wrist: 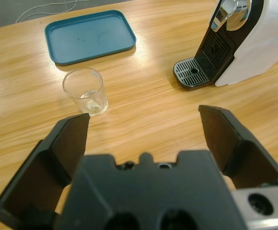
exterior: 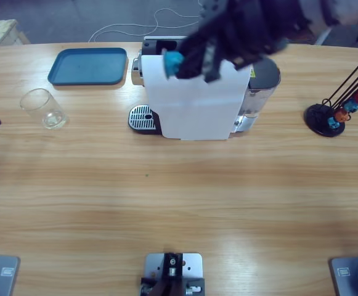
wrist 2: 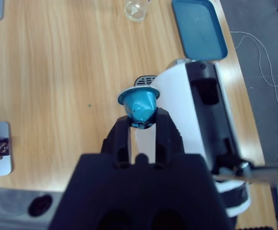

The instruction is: Pour coffee

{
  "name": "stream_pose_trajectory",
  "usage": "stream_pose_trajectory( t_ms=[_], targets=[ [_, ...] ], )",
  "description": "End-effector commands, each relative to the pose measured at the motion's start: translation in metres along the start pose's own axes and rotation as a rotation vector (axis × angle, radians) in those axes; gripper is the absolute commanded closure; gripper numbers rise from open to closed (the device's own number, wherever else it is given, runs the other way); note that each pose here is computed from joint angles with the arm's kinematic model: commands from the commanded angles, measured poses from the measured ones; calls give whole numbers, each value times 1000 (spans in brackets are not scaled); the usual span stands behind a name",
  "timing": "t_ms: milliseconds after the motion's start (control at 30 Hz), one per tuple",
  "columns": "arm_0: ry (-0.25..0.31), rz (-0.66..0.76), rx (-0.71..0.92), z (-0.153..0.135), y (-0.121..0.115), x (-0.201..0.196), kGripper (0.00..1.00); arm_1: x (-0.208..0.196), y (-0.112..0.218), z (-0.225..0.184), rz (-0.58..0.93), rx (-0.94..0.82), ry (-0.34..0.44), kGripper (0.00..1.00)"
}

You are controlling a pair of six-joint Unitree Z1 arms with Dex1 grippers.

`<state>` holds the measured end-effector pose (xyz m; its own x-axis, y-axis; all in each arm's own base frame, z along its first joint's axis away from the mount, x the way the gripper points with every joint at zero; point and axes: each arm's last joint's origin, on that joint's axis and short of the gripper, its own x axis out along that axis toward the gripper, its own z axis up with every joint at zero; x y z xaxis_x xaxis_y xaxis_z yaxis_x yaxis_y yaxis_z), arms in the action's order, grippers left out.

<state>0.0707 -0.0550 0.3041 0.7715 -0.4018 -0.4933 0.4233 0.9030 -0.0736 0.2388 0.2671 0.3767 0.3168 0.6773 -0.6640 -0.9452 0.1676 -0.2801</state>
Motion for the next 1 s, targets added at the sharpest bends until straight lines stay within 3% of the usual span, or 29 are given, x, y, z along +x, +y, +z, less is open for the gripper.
stream_pose_trajectory(
  t_ms=[33, 367, 633, 1000],
  targets=[
    [3, 14, 3, -11, 3, 0, 23, 53, -21, 12, 59, -64, 84, 948],
    [-1, 13, 0, -12, 4, -1, 23, 91, -41, 16, -19, -73, 162, 948],
    [-5, 12, -1, -12, 4, -2, 27, 80, -51, 11, -91, -68, 223, 948],
    [-15, 9, -4, -13, 5, -4, 27, 83, -54, 7, -91, -66, 246, 948]
  ],
)
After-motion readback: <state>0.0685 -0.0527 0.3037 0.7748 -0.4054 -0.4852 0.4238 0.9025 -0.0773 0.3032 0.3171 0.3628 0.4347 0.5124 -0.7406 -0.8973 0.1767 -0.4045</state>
